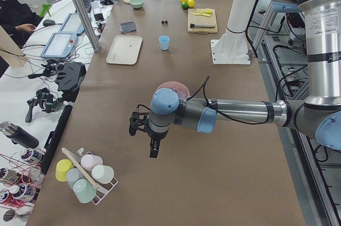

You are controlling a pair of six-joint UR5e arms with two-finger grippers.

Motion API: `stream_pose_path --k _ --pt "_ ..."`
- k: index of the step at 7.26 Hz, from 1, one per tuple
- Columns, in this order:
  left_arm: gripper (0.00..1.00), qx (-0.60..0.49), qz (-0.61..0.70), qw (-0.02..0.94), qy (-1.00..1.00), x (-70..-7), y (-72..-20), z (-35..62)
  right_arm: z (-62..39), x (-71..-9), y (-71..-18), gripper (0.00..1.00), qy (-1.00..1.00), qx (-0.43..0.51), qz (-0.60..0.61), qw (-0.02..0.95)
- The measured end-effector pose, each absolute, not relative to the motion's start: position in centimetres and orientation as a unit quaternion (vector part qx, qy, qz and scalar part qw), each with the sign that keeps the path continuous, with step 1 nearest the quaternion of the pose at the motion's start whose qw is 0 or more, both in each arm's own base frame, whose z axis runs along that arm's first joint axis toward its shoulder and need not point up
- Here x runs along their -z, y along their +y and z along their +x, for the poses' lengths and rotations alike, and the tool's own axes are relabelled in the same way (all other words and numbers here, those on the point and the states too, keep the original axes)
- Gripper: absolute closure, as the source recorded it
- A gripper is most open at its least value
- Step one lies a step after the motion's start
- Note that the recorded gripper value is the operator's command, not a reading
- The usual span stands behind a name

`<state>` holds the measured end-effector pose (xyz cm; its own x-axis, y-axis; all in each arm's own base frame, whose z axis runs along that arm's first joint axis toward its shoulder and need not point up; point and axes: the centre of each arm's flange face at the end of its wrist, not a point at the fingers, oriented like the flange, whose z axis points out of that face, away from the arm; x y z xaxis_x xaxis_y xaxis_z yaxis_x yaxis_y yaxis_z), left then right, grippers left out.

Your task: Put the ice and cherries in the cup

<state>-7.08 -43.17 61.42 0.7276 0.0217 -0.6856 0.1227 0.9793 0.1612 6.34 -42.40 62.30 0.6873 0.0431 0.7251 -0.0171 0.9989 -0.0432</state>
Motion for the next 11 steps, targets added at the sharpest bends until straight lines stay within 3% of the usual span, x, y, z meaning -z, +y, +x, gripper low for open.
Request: stream_pose_path --k 6,9,11 --pt "0.02 0.027 0.100 0.924 0.369 -61.2 -43.2 -7.1 6.3 -62.0 -42.6 0.00 -0.395 -0.015 -0.014 0.918" --pt "0.02 -0.005 0.164 0.914 0.371 -54.3 -46.3 -6.5 6.3 -61.5 -42.7 0.00 -0.395 -0.014 -0.009 0.919" --pt "0.02 -0.025 0.165 0.910 0.379 -53.0 -48.8 -4.2 6.3 -60.9 -42.6 0.00 -0.395 -0.012 -0.004 0.919"
